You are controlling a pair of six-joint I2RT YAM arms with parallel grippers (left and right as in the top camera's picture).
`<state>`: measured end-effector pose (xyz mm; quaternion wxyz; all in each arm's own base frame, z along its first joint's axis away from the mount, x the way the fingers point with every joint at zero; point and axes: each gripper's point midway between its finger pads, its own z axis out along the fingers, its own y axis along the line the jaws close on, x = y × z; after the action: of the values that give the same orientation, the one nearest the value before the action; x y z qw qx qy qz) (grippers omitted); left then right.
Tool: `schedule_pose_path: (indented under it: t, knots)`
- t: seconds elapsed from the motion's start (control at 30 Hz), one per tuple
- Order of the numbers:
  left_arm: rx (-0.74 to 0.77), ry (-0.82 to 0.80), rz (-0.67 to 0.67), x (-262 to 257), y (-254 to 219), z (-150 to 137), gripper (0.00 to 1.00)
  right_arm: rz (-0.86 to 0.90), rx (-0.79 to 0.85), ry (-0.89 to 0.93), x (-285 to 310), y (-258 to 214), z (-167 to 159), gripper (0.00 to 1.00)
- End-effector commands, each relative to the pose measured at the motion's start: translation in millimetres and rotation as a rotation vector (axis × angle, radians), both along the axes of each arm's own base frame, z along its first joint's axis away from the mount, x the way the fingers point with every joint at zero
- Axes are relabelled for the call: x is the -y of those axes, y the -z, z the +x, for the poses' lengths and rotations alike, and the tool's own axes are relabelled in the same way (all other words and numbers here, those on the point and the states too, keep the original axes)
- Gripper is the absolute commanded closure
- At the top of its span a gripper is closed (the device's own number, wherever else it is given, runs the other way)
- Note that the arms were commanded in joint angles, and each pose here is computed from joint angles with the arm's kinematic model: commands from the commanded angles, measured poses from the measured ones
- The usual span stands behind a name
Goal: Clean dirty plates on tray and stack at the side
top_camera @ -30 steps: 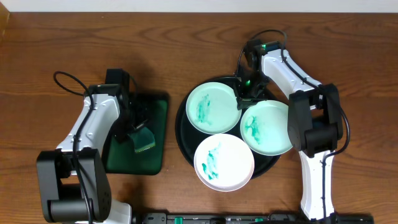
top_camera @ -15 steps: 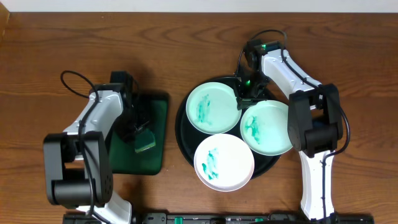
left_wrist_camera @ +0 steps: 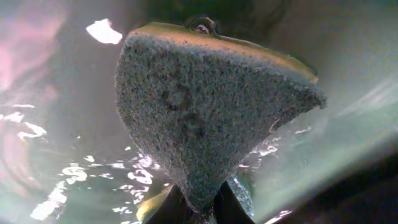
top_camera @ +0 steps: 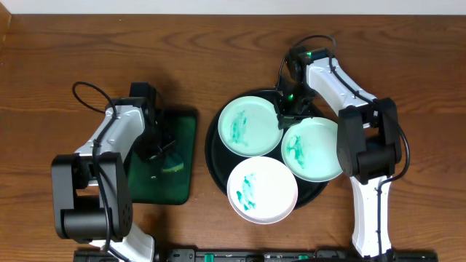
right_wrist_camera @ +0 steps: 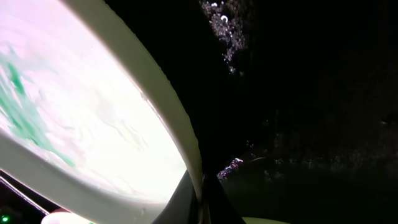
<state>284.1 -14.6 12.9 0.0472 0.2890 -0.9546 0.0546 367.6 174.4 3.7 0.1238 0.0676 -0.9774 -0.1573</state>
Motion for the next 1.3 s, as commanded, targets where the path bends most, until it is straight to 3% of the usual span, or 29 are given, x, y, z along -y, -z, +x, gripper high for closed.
schedule_pose_path:
  t: [0.0, 0.13, 0.3, 0.6, 0.77, 1.0, 1.27]
  knots:
    - [0.009, 0.053, -0.016, 1.5, -5.8, 2.0, 0.93, -0.075, -0.025, -0.007, 21.9, 13.7, -4.7, 0.99]
    - [0.086, 0.087, -0.036, 5.1, -25.1, 11.3, 0.92, -0.075, -0.025, -0.007, 21.7, 13.7, -4.7, 0.99]
    - [0.276, 0.112, -0.019, 7.1, -83.1, 20.4, 0.93, -0.075, -0.025, -0.007, 21.7, 13.7, -4.7, 0.99]
    - [0.459, 0.093, 0.015, 3.7, -153.8, -8.8, 0.93, -0.072, -0.026, -0.006, 21.2, 13.6, -4.8, 0.99]
    - [0.338, 0.102, 0.177, -24.9, -128.3, -17.1, 0.93, -0.071, -0.024, -0.006, 21.0, 13.7, -4.3, 0.99]
    - [0.097, 0.213, 0.139, -22.0, -63.4, -17.0, 0.93, -0.043, -0.026, 0.000, 16.1, 12.5, -4.0, 0.99]
    - [0.111, 0.223, 0.088, -13.2, -59.7, -11.4, 0.93, -0.043, -0.034, 0.000, 16.2, 12.0, -5.7, 0.99]
